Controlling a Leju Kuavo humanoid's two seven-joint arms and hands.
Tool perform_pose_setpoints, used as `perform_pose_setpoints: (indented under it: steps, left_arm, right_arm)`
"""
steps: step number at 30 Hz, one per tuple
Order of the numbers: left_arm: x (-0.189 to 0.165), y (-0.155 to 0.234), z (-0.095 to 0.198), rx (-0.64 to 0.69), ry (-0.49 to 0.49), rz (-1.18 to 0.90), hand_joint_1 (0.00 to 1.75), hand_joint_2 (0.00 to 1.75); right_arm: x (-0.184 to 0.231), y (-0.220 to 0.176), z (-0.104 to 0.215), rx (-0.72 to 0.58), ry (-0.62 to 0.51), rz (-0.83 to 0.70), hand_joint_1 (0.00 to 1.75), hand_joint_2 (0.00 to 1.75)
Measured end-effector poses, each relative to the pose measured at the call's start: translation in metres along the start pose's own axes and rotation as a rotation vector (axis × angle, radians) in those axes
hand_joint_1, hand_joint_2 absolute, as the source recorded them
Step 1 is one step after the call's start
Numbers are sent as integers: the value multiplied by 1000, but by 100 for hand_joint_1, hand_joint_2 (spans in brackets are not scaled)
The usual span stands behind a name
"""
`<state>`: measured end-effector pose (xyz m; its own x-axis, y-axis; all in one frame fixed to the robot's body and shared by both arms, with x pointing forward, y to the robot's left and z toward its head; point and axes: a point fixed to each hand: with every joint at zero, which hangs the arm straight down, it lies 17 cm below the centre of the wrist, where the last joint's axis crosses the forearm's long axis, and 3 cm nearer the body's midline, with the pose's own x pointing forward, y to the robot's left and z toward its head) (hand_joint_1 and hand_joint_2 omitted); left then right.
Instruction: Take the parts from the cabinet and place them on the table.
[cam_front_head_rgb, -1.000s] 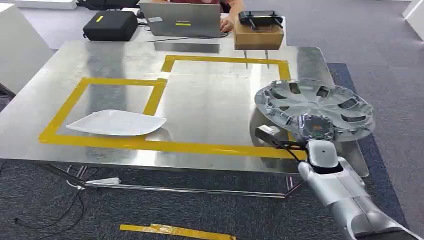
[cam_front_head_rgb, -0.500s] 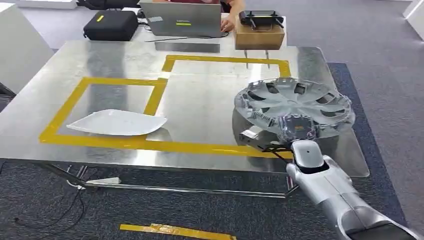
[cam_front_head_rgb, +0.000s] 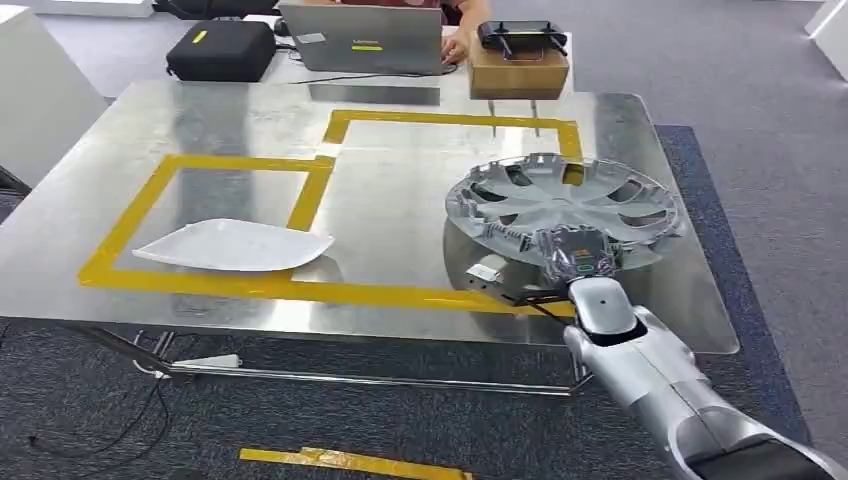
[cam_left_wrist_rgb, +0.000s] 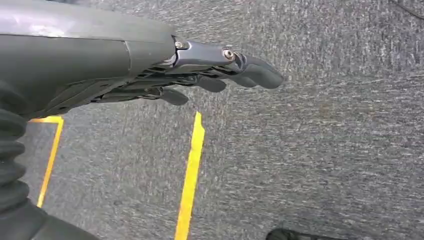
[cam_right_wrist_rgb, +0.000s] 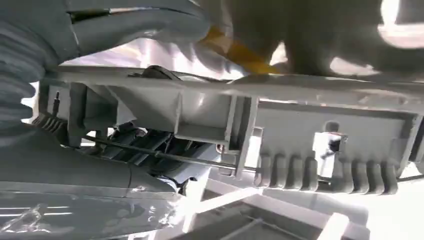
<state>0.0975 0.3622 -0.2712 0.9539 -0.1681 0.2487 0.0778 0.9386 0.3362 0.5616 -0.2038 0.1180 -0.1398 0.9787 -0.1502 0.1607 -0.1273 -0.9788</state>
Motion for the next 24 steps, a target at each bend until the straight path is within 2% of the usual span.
perform_pose_setpoints:
  steps: [16,24]
  left_arm:
    - [9,0,-1,9,3,-28,0,175]
    - [10,2,-1,24,5,-41,0,175]
  right_arm:
    - [73,-34,-8,-81,-171,5,175,175]
    - [96,-49,-7,-119,-235,7,175,175]
